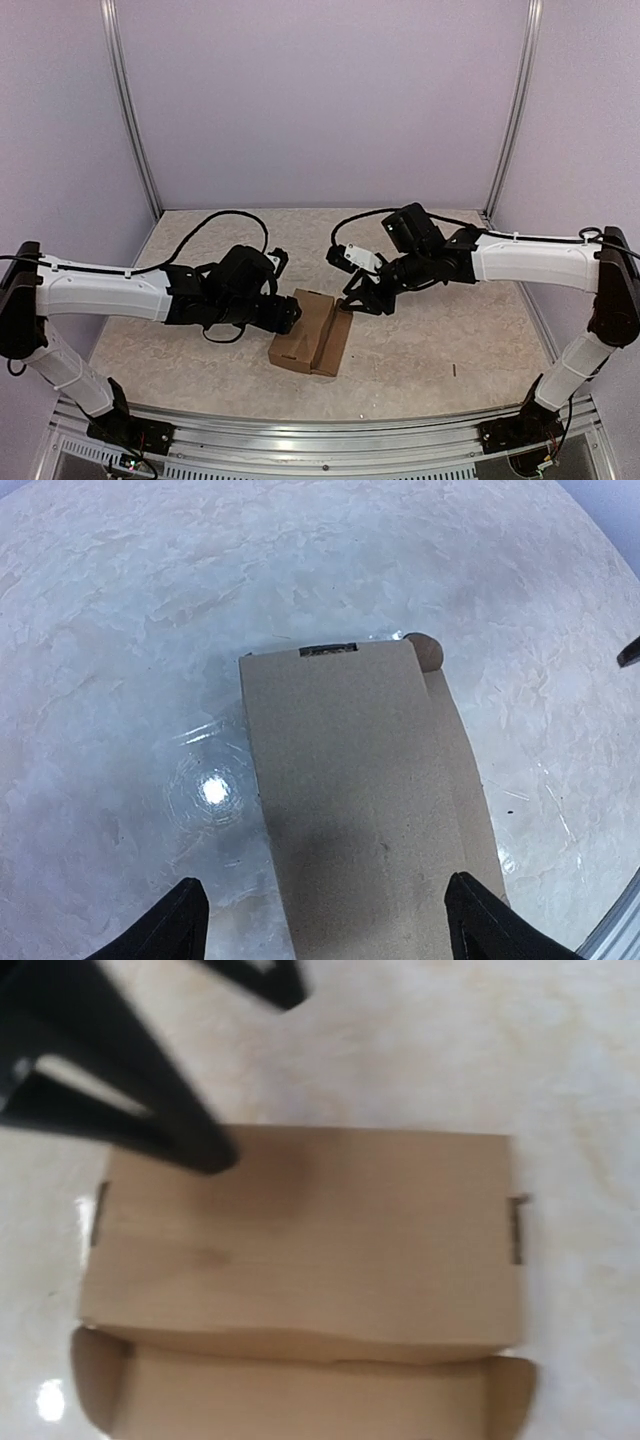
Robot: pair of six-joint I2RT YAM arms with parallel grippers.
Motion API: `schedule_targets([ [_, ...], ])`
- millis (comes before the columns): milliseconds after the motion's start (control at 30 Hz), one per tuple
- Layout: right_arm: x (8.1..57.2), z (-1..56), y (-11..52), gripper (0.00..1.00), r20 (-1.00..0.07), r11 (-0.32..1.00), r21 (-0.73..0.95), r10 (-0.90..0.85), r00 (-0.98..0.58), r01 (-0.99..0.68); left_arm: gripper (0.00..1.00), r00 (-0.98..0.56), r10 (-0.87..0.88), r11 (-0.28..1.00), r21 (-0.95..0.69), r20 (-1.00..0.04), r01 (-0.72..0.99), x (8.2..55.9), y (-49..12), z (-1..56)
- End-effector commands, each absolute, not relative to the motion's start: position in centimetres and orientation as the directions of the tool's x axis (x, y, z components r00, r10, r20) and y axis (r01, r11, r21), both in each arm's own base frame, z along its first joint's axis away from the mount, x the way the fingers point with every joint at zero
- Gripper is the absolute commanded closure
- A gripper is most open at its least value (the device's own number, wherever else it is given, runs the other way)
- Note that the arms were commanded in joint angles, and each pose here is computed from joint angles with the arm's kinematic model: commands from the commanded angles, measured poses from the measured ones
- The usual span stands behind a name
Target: Fold the paper box
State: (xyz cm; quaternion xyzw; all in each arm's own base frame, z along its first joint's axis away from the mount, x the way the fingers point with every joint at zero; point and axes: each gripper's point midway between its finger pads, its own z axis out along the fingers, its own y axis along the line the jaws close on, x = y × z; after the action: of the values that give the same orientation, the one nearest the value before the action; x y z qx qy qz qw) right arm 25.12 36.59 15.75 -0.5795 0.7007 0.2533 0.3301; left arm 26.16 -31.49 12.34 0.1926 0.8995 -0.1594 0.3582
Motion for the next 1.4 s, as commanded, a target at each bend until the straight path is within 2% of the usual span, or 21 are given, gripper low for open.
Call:
schedule_targets([
  [0, 27.7, 17.7, 34.8, 0.62, -0.784, 0.257, -0.041, -0.607, -0.128, -0.966, 0.20, -0.757, 0.261, 0.892, -0.150, -0.599, 0.426, 25.4, -31.3, 9.2],
  [167, 30.2, 19.3, 31.7, 0.61, -0.806, 0.337, -0.043, -0.567, -0.166, -0.940, 0.20, -0.792, 0.319, 0.884, -0.138, -0.520, 0.447, 25.6, -31.9, 6.4],
  [267, 30.9, 19.8, 29.3, 0.61, -0.813, 0.381, -0.043, -0.551, -0.189, -0.924, 0.24, -0.746, 0.380, 0.826, -0.162, -0.547, 0.539, 25.9, -33.7, 6.1],
  [367, 31.2, 20.9, 27.1, 0.61, -0.832, 0.403, -0.033, -0.518, -0.198, -0.914, 0.28, -0.567, 0.468, 0.649, -0.172, -0.677, 0.741, 25.7, -37.3, 8.0],
  [467, 31.1, 21.0, 25.4, 0.60, -0.841, 0.413, -0.017, -0.499, -0.211, -0.910, 0.32, -0.306, 0.509, 0.362, -0.123, -0.804, 0.924, 24.7, -41.3, 10.8],
  [533, 30.5, 20.5, 24.9, 0.60, -0.830, 0.388, -0.026, -0.522, -0.196, -0.921, 0.34, -0.204, 0.526, 0.221, -0.099, -0.825, 0.970, 25.3, -43.4, 11.2],
  [567, 30.3, 20.2, 24.7, 0.60, -0.823, 0.379, -0.031, -0.535, -0.192, -0.925, 0.36, -0.161, 0.501, 0.175, -0.083, -0.850, 0.981, 26.7, -45.0, 13.4],
  [667, 29.8, 19.4, 24.3, 0.59, -0.796, 0.351, -0.043, -0.577, -0.180, -0.936, 0.40, -0.143, 0.573, 0.098, -0.106, -0.807, 0.990, 28.3, -47.4, 11.6],
  [800, 28.9, 18.0, 23.8, 0.51, -0.755, 0.255, -0.096, -0.649, -0.097, -0.962, 0.37, -0.084, 0.574, 0.178, 0.024, -0.814, 0.984, 30.8, -48.2, 11.7],
  [900, 29.5, 16.6, 23.6, 0.42, -0.723, 0.205, -0.164, -0.691, -0.024, -0.965, 0.34, -0.128, 0.520, 0.333, 0.062, -0.844, 0.941, 31.4, -46.4, 14.5],
  [1000, 31.7, 15.9, 24.4, 0.37, -0.717, 0.199, -0.204, -0.697, 0.008, -0.959, 0.32, -0.251, 0.461, 0.544, 0.048, -0.851, 0.838, 31.4, -42.9, 16.0],
  [1067, 32.8, 15.6, 25.6, 0.37, -0.738, 0.189, -0.172, -0.675, -0.001, -0.967, 0.32, -0.380, 0.459, 0.651, 0.013, -0.803, 0.759, 29.8, -40.3, 14.5],
  [1200, 36.1, 14.8, 28.2, 0.41, -0.779, 0.251, -0.090, -0.621, -0.089, -0.964, 0.32, -0.417, 0.533, 0.669, 0.064, -0.736, 0.741, 23.7, -37.3, 11.9],
  [1367, 40.0, 12.7, 30.5, 0.51, -0.747, 0.328, -0.092, -0.647, -0.152, -0.940, 0.32, -0.525, 0.573, 0.721, 0.084, -0.629, 0.688, 20.8, -33.0, 8.1],
])
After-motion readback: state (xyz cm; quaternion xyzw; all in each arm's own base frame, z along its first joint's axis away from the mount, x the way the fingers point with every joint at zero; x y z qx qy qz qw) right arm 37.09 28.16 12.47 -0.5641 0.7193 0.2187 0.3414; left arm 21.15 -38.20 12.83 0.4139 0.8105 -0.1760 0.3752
